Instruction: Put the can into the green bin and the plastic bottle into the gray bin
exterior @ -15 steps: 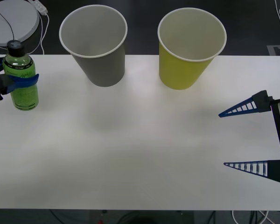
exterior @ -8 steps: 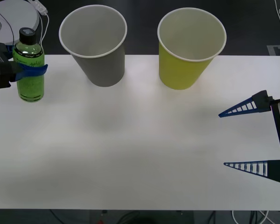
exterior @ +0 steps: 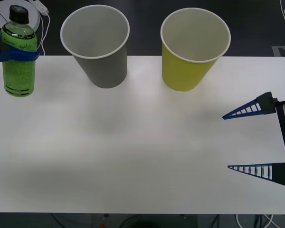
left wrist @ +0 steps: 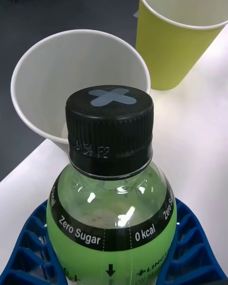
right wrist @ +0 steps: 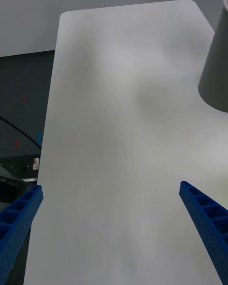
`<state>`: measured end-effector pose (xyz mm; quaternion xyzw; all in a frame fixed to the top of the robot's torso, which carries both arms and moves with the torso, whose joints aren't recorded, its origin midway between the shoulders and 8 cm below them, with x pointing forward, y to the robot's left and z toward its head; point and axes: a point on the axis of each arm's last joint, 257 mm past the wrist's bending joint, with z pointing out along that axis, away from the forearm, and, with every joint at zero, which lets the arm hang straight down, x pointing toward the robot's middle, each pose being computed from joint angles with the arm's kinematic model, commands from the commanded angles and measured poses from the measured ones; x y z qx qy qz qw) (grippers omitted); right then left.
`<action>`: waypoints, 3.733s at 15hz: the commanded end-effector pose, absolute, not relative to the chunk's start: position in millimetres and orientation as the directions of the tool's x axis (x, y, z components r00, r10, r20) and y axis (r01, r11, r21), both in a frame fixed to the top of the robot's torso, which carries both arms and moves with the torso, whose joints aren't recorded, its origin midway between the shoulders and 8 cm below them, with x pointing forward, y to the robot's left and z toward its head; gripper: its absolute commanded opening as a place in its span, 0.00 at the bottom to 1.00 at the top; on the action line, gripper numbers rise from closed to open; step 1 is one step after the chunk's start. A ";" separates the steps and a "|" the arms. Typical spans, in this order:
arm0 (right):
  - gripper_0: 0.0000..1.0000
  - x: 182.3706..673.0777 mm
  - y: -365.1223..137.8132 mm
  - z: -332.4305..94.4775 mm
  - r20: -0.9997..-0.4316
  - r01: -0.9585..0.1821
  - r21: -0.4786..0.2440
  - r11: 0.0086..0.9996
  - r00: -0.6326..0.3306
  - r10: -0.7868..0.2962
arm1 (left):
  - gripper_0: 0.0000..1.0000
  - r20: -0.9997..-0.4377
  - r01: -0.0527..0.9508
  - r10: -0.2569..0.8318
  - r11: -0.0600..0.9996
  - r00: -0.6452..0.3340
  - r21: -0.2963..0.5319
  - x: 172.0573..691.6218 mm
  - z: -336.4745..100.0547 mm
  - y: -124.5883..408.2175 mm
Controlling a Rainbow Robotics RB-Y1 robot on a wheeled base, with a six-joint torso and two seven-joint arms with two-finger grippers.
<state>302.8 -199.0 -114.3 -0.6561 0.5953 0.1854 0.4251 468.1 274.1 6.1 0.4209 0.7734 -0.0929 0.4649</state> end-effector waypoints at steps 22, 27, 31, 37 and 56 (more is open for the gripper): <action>1.00 302.8 -199.0 -114.3 -0.749 -0.939 -0.337 0.070 0.222 -0.624 | 0.00 -0.755 0.787 0.640 0.536 -0.142 0.307 542.2 82.6 188.4; 1.00 302.8 -199.0 -114.3 -0.749 -0.939 -0.337 0.070 0.222 -0.624 | 0.00 -0.718 0.789 0.678 0.525 -0.161 0.319 557.2 84.6 175.3; 1.00 302.8 -199.0 -114.3 -0.749 -0.939 -0.337 0.070 0.222 -0.624 | 0.00 -0.687 0.797 0.702 0.519 -0.190 0.310 570.3 77.2 166.0; 1.00 302.8 -199.0 -114.3 -0.749 -0.939 -0.337 0.070 0.222 -0.624 | 0.00 -0.651 0.808 0.728 0.507 -0.215 0.301 582.2 70.9 153.9; 1.00 302.8 -199.0 -114.3 -0.749 -0.939 -0.337 0.070 0.222 -0.624 | 0.00 -0.658 0.804 0.718 0.519 -0.225 0.291 603.7 79.2 135.6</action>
